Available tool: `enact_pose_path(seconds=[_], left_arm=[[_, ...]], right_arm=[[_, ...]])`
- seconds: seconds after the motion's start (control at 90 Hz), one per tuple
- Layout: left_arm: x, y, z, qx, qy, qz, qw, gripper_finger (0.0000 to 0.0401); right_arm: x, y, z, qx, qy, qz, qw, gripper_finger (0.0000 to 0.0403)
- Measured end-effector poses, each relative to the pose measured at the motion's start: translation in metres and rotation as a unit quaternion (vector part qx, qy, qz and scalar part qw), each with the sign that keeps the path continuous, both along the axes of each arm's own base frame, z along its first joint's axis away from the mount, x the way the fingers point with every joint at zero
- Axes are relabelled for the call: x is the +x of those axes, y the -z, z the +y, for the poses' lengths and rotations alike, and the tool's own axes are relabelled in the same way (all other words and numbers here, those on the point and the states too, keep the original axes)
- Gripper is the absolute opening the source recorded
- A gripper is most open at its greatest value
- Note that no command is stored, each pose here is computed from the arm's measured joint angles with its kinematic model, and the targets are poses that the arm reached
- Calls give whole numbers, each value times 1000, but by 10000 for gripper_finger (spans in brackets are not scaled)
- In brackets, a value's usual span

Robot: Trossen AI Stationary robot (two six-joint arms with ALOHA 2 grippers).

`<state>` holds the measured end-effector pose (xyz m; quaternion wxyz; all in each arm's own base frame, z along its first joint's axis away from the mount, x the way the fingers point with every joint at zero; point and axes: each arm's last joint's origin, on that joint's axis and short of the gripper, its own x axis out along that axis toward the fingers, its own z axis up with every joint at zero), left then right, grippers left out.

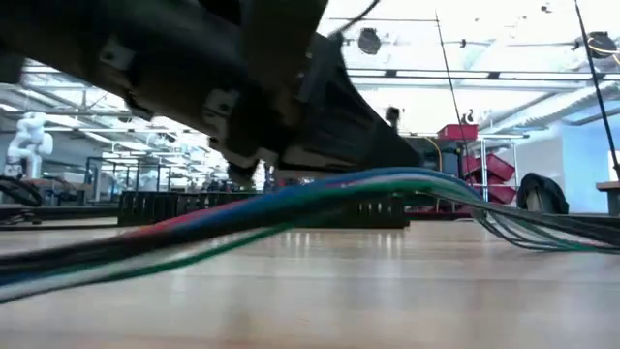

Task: Ziptie cables
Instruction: Wrap the cable wires with zip tie

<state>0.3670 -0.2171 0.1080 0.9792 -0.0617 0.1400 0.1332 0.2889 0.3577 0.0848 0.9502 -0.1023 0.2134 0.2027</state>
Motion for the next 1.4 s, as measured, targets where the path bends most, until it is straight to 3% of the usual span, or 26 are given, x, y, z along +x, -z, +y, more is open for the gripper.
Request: enact_pose_path(seconds=[0.2, 0.433, 0.667, 0.833, 1.056, 1.233, 1.4], left_arm=[[-5, -2, -8, 64, 5, 4, 998, 0], [-17, -3, -22, 148, -2, 13, 989, 0], [-24, -4, -29, 211, -16, 24, 977, 0], [-26, -5, -31, 209, -30, 15, 977, 0], [-25, -13, -34, 164, -39, -27, 985, 0], [-27, -14, -38, 179, -28, -21, 983, 0], [-30, -13, -43, 204, -15, -12, 979, 0]], right_arm=[[3, -3, -1, 34, 34, -10, 999, 0], [5, -12, 3, 125, 54, -17, 991, 0], [1, -12, 3, 142, 115, -19, 983, 0], [-10, -2, 1, 123, 195, -6, 973, 0], [-9, -3, -11, 87, 232, 12, 969, 0], [-5, -35, -29, 157, 263, -12, 952, 0], [-21, -30, -60, 234, 259, -14, 937, 0]])
